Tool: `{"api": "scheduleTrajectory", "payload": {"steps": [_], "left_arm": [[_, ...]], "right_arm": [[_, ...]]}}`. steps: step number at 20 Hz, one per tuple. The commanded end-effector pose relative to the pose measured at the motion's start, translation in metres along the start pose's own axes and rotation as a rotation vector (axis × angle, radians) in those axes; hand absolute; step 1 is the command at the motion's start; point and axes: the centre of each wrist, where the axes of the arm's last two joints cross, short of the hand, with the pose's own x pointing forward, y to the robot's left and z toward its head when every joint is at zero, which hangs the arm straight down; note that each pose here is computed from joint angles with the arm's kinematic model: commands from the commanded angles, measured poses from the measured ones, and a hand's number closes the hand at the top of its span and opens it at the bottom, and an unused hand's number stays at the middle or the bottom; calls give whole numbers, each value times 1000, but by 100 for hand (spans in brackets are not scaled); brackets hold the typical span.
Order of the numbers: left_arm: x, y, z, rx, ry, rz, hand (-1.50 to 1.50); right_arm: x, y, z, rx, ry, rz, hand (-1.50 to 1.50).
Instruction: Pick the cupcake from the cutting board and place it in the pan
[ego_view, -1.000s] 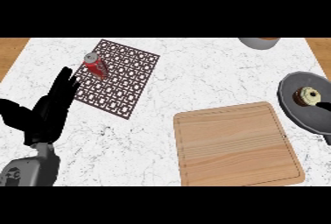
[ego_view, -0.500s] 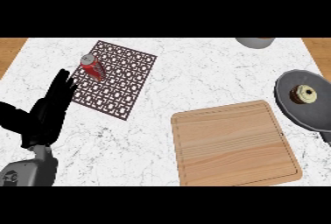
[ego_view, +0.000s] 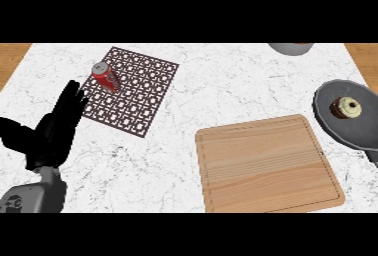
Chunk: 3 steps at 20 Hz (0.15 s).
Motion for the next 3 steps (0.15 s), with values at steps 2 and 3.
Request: {"api": "scheduleTrajectory", "payload": {"steps": [2,3], "left_arm": [[4,-2,-3,6,-6,7,0],[-6,9,-1,1,-6,8,0]], "right_arm": [[-7,-11,18,97,-101,-84,-150],[-5,-17,20,82,-113,-71,-150]]}}
